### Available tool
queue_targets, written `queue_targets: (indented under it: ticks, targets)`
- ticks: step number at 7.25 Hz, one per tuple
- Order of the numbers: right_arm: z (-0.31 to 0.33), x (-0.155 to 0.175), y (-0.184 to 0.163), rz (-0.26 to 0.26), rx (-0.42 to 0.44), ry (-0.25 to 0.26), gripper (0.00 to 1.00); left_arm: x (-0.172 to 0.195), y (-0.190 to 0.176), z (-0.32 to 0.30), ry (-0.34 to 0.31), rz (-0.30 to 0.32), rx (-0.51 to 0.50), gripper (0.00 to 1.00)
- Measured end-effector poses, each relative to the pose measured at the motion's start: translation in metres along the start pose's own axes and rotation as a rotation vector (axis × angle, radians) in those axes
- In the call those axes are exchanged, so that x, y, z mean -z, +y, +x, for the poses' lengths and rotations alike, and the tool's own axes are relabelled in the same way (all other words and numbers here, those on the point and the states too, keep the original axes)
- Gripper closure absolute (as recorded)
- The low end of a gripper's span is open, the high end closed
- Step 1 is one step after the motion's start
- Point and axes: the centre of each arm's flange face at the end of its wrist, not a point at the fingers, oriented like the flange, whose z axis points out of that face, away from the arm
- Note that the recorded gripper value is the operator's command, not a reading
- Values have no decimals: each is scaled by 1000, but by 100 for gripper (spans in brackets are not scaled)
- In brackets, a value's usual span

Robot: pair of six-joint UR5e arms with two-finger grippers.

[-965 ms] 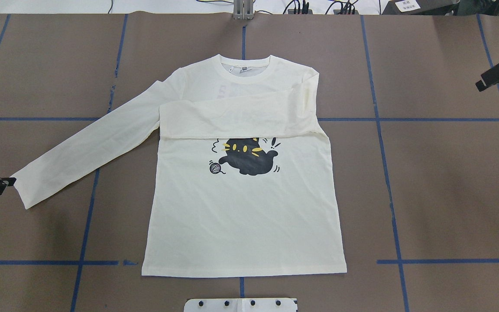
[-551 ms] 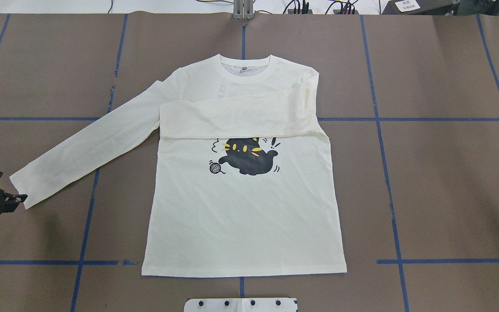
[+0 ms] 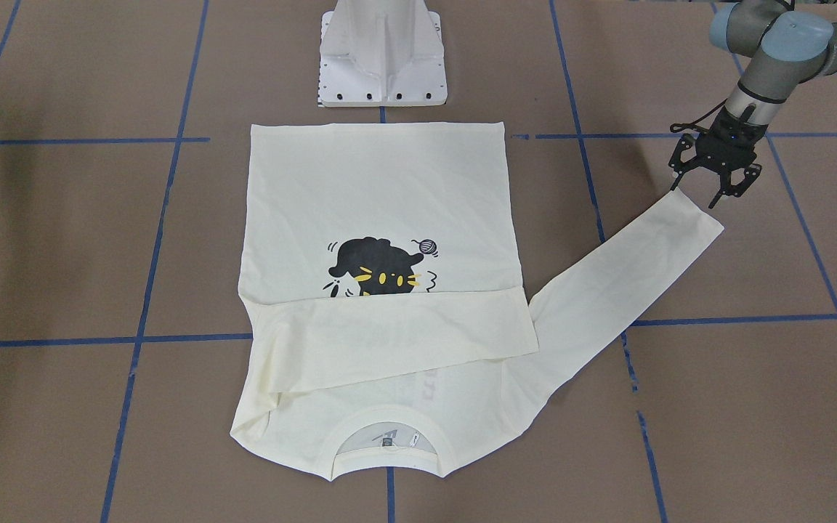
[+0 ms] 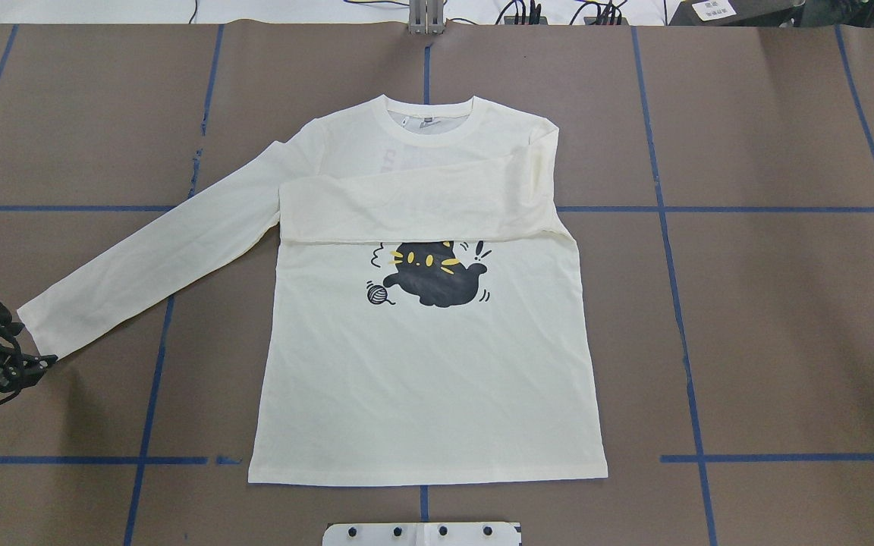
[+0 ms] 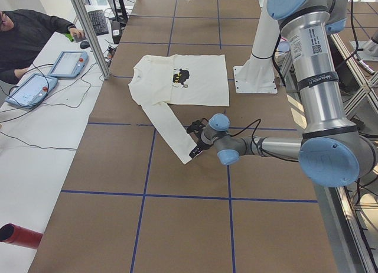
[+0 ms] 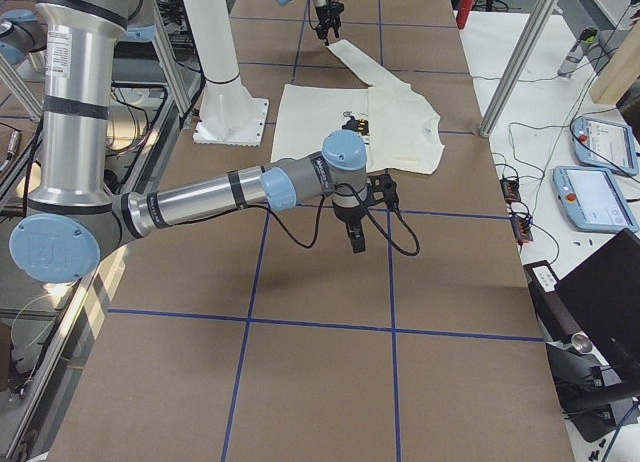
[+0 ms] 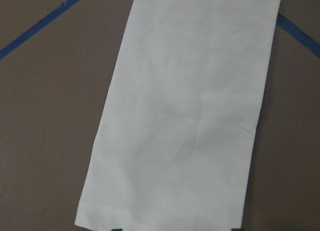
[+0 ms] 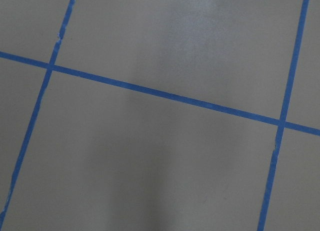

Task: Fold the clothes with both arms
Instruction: 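Grasp the cuff of the sleeve nearest the left gripper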

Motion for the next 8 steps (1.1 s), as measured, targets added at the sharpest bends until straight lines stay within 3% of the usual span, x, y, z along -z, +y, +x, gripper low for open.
queue_targets:
  ticks: [2,3,4,5,6,8]
  targets:
    - [2,0,2,-2,-3,2,0,-3,2,6,11,-6,-11,22]
    - [2,-1,3,-3,-5,3,0,-4,3,9,14,-10,-15,34]
    - [3,-1,4,-5,-7,4,0,-5,3,10,13,-10,-17,56]
    - [3,-1,4,-5,-8,5,0,-6,3,10,10,-10,-18,85]
    - [4,-1,5,-5,-8,5,0,-6,3,9,8,-9,-18,100]
    - [4,-1,4,-5,-8,5,0,-5,2,10,8,-6,-19,100]
